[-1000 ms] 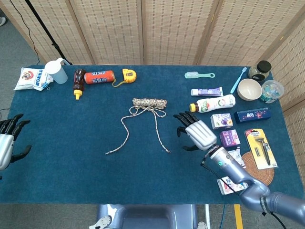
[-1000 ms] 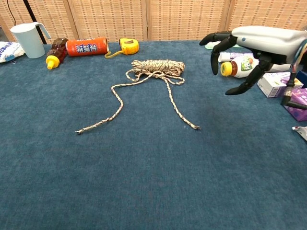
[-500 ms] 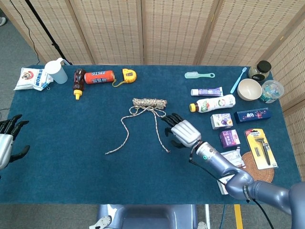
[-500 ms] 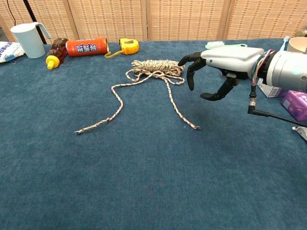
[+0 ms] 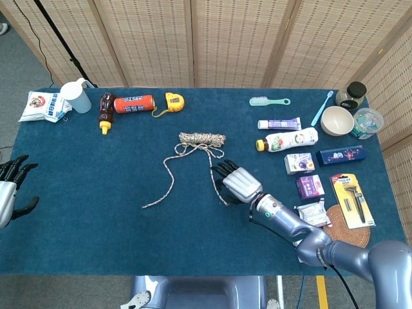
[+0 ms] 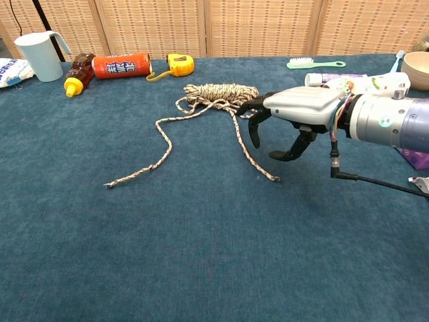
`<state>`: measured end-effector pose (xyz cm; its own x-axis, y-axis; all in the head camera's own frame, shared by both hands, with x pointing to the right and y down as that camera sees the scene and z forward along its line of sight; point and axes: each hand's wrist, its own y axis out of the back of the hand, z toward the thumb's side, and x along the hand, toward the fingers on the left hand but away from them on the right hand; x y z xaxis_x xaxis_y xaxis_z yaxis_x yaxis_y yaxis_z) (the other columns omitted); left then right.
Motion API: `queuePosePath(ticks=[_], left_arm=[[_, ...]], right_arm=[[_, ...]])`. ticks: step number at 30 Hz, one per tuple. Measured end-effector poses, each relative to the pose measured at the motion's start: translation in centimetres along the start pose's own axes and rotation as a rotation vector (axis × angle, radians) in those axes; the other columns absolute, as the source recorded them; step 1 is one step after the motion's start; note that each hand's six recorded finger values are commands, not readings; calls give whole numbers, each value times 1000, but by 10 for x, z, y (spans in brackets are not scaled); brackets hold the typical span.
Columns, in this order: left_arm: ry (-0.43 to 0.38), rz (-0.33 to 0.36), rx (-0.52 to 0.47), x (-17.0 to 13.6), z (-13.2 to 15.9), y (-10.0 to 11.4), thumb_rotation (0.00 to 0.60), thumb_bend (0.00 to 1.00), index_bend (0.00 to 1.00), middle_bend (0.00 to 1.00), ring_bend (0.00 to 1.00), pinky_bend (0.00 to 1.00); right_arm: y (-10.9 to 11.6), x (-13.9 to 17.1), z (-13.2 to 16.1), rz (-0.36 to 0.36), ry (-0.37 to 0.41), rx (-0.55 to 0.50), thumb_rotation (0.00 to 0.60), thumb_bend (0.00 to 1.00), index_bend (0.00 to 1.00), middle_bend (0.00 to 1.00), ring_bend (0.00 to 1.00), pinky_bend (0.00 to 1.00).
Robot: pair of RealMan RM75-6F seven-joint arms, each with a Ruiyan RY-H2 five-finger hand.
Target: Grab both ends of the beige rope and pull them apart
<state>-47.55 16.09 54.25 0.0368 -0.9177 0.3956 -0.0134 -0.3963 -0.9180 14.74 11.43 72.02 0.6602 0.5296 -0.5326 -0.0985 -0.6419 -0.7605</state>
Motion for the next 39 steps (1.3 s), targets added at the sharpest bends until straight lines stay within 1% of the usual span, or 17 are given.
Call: queuePosePath(ticks=[5,11,23,32,39], left_arm=[[7,-3,-3,-3,-3,1,600,251,205,119,118,147],[16,-15,-6,-6,-6,0,600,252,205,119,118,147],[14,-28,-22,-9,-5,0,600,252,205,113,117,147],[8,-31,-28,-7,-2,0,600,252,204,113,117,147],[6,-33,-30,-8,-2,1,600,252,203,113,117,147]], right_arm=[[-9,-4,6,29,25,28,600,426,415,81,0,0],[-14,-10,13,37,42,36,600,426,408,81,0,0],[-23,-8,7,53,48,76,600,426,402,81,0,0],[-23,-5,6,60,57,111,600,426,390,79,0,0],[-28,-3,4,73,53,119,600,426,382,76,0,0]])
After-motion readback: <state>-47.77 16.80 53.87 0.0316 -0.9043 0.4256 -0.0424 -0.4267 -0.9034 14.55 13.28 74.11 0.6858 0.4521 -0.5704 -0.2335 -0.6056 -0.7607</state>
